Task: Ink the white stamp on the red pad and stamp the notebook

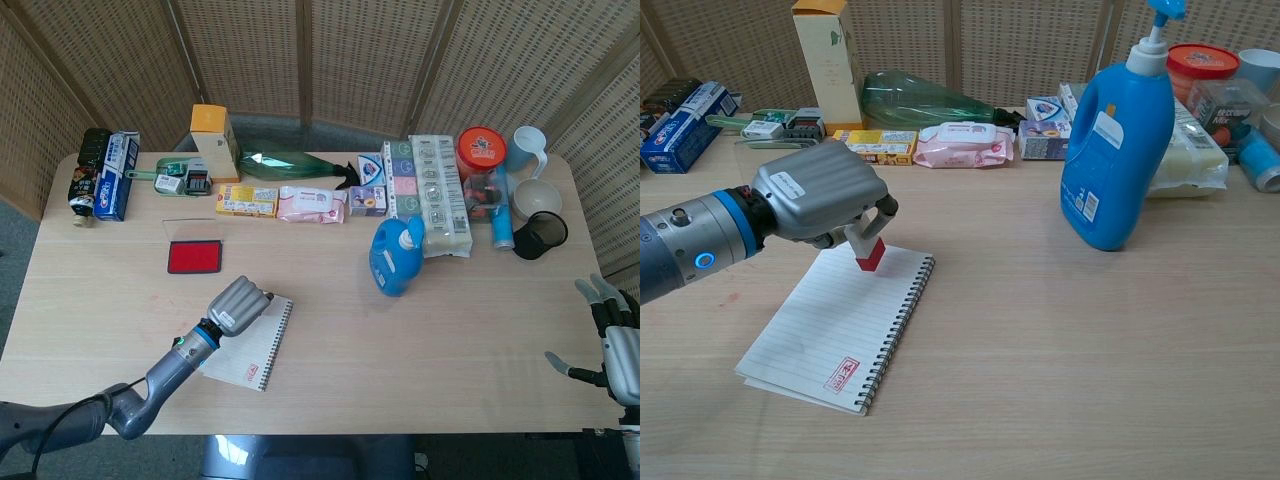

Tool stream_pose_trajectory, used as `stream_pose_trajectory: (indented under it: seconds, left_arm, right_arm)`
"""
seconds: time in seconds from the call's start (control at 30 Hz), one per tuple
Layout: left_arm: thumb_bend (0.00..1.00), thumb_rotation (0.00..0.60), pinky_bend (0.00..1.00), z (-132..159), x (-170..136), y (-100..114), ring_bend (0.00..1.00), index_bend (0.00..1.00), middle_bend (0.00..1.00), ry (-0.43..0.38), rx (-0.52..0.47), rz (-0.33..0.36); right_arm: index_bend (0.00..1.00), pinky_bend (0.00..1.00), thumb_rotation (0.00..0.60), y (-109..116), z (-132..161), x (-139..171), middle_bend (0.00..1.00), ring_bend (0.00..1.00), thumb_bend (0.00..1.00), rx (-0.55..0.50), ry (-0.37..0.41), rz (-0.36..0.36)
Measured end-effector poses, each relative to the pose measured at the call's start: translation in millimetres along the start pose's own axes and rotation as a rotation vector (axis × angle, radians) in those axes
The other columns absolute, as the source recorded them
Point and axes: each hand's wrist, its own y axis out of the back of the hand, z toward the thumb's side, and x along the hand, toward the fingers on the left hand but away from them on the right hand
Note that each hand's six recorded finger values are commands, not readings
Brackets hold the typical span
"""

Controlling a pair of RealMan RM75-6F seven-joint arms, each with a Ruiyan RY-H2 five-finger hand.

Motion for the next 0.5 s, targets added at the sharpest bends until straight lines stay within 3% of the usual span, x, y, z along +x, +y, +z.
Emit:
stream_pose_trajectory:
  seconds: [0.5]
  left_arm:
    - [0.36, 0.6, 1.0, 17, 20, -5, 1.0, 0.67, 1.0, -0.011, 0.027, -0.011]
  right_arm:
    - [0.02, 0.0, 0.523, 1, -1, 0, 0.0, 0.0, 0.0, -0.003, -0.001, 0.0]
